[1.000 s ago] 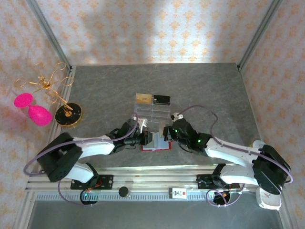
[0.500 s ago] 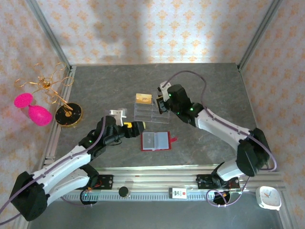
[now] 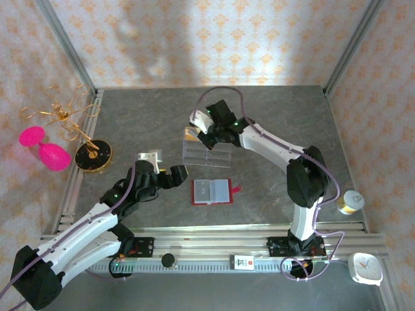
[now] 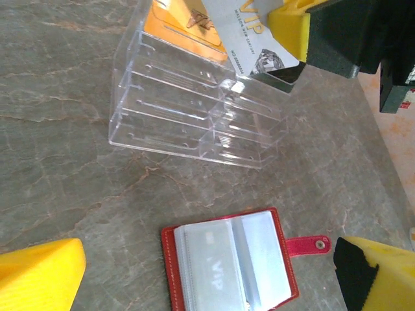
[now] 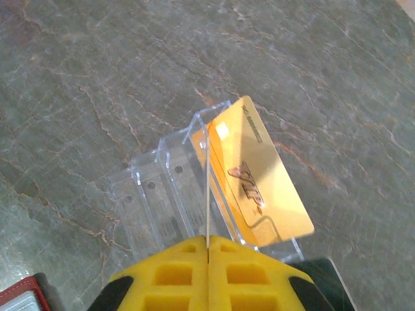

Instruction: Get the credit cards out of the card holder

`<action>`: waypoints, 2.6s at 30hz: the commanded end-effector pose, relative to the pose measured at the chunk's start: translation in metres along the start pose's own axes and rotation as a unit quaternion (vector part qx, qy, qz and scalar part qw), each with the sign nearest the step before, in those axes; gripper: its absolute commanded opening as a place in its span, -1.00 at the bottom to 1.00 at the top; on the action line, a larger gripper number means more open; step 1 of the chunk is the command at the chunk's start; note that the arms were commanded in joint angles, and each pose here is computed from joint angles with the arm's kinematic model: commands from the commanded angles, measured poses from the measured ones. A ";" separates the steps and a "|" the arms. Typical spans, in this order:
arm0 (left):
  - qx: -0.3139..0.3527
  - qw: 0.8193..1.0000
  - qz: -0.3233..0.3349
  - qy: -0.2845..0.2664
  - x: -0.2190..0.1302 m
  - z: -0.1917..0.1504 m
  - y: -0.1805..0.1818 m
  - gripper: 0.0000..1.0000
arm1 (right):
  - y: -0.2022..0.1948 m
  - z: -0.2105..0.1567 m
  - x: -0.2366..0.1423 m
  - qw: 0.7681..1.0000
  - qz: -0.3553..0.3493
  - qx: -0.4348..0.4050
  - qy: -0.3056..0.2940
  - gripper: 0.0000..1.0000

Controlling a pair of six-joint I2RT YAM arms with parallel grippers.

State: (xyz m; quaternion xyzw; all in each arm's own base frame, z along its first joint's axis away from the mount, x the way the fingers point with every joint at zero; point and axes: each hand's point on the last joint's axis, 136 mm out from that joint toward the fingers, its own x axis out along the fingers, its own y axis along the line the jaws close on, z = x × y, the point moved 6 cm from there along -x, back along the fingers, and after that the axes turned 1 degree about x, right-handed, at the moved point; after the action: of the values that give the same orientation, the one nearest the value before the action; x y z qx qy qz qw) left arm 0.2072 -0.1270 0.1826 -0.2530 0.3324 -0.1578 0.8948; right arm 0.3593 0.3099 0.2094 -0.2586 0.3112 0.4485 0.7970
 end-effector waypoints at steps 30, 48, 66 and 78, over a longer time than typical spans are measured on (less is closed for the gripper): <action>0.002 0.998 0.052 -0.028 -0.001 0.017 0.016 0.99 | -0.014 0.021 -0.003 0.994 0.031 -0.098 -0.021 -1.00; 0.005 0.997 0.067 -0.035 -0.004 0.027 0.018 0.99 | -0.014 0.012 -0.001 0.986 0.101 -0.129 0.033 -1.00; -0.005 0.996 0.078 -0.035 -0.002 0.031 0.025 0.99 | -0.019 -0.005 0.027 0.982 0.113 -0.130 0.081 -1.00; -0.006 0.997 0.069 -0.032 0.000 0.032 0.023 0.99 | -0.012 -0.013 0.046 0.980 0.115 -0.124 0.102 -1.00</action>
State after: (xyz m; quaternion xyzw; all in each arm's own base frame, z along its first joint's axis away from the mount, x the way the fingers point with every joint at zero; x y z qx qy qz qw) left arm 0.2269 -0.0954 0.1765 -0.2353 0.3377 -0.0724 0.9085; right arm 0.3842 0.3182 0.1783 -0.3524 0.3440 0.5536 0.6716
